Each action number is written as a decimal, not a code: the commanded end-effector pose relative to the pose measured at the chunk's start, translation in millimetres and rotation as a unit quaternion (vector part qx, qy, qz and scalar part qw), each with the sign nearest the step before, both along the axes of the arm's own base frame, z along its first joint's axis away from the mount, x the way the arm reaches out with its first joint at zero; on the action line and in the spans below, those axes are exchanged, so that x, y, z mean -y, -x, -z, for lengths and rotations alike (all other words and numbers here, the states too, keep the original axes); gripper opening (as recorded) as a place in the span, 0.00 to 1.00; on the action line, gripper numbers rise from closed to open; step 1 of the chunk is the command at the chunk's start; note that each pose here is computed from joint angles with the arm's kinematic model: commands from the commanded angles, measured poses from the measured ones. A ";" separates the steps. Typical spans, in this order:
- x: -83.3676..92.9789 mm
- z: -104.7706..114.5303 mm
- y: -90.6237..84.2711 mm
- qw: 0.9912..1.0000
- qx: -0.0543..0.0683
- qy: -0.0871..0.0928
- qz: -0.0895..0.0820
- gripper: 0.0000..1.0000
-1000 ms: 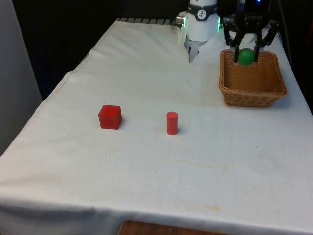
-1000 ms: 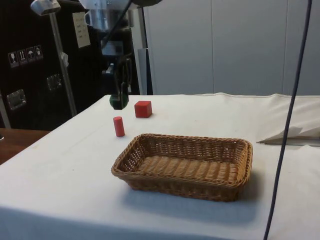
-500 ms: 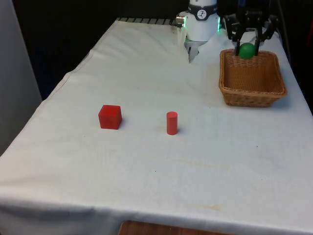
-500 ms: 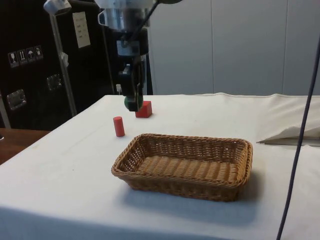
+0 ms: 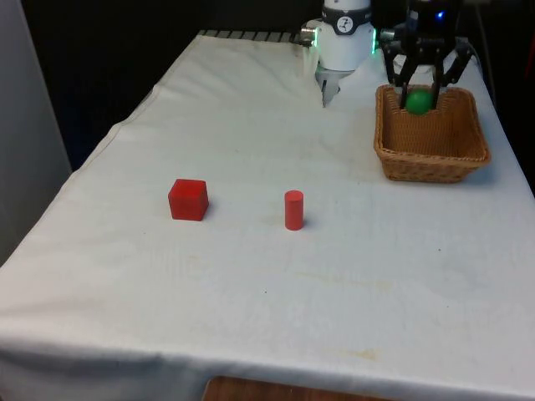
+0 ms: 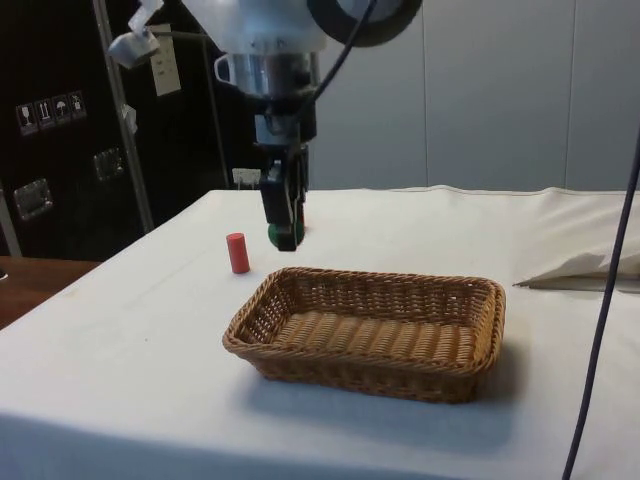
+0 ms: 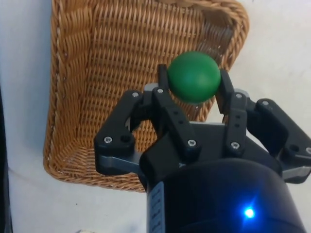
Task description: Pick up the object to the left of the cylinder and place it into the basket.
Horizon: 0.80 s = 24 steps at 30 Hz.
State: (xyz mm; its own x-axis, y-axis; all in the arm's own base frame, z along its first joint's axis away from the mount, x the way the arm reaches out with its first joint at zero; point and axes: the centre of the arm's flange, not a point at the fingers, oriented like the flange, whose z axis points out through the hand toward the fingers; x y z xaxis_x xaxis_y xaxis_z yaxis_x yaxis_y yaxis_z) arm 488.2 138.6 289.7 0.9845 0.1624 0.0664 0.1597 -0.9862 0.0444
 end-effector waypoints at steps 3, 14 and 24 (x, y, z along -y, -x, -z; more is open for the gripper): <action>-2.1 7.3 6.8 1.000 0.006 0.003 0.000 0.00; -11.3 36.9 31.5 1.000 0.005 0.006 -0.005 0.00; -18.6 59.6 43.5 1.000 0.003 0.004 -0.010 0.00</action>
State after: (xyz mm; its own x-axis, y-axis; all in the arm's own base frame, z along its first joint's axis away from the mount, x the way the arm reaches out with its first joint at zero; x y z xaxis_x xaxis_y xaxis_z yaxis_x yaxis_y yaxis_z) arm 444.7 157.3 230.1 0.9804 0.1835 0.0717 0.1800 -0.9822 0.0530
